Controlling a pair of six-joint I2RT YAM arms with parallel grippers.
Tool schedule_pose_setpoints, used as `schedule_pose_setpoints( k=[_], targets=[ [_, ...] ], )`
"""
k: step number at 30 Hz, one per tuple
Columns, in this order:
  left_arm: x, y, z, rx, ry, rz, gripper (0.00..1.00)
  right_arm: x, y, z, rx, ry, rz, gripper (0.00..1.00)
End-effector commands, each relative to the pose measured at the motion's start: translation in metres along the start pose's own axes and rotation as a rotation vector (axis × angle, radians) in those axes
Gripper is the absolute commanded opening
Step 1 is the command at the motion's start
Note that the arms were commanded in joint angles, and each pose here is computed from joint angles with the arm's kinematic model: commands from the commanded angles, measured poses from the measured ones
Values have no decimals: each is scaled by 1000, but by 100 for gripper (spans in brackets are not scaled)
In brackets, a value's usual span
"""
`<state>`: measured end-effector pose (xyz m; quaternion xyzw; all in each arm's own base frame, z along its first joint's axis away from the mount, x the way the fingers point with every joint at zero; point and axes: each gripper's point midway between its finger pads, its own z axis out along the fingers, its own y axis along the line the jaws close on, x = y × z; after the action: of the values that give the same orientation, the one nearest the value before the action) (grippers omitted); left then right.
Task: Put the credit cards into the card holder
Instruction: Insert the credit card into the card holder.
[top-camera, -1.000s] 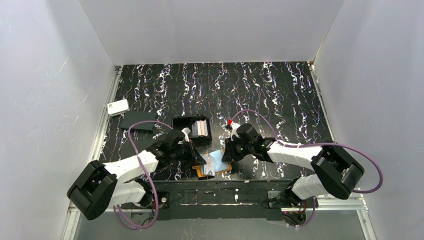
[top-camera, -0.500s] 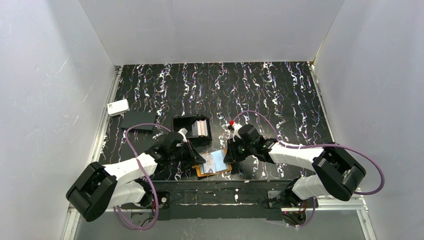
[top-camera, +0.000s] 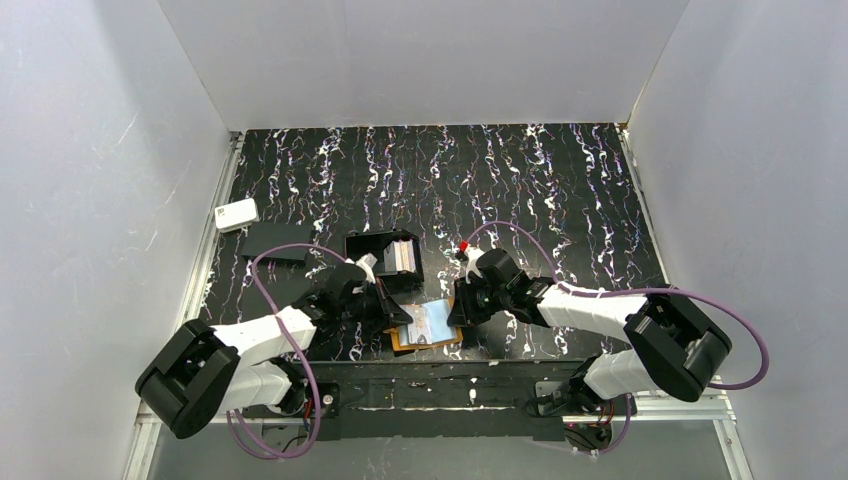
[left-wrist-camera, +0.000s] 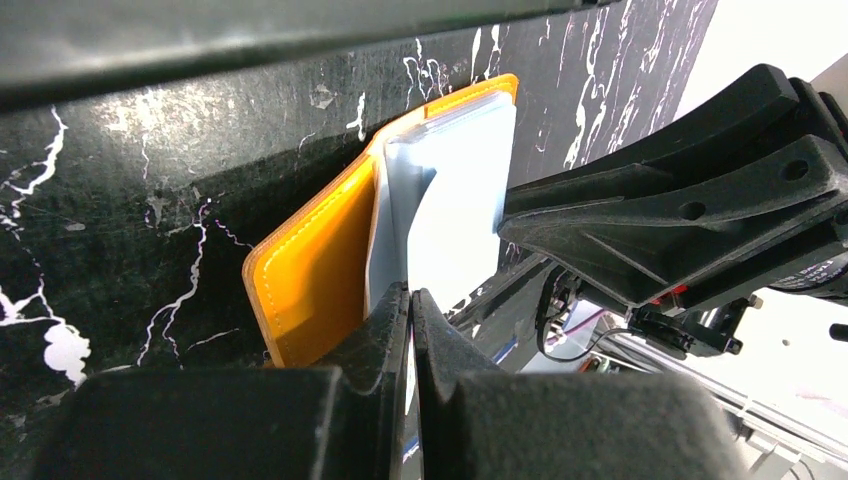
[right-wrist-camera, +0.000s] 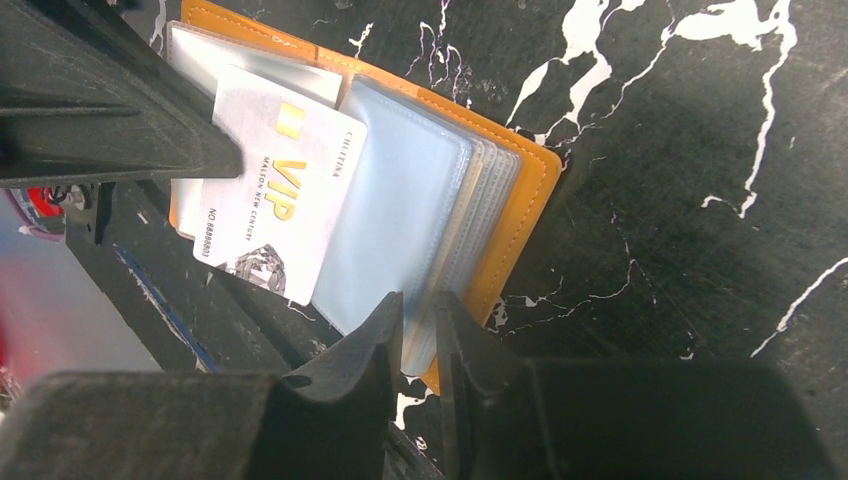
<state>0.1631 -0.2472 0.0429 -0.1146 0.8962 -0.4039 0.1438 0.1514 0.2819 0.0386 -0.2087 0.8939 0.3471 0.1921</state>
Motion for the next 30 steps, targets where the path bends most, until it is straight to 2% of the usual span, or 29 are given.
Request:
schedule_pose_setpoints(
  k=[1,21,30],
  targets=[
    [-1,19,2,-42,-23,55,0,15,-9,2,23,44,6,28],
    [-12,27,6,-20,-115,68,0,16,-8,3,16,47,9,28],
    [-3,19,13,28,-48,54,0,15,-7,3,9,44,12,28]
  ],
)
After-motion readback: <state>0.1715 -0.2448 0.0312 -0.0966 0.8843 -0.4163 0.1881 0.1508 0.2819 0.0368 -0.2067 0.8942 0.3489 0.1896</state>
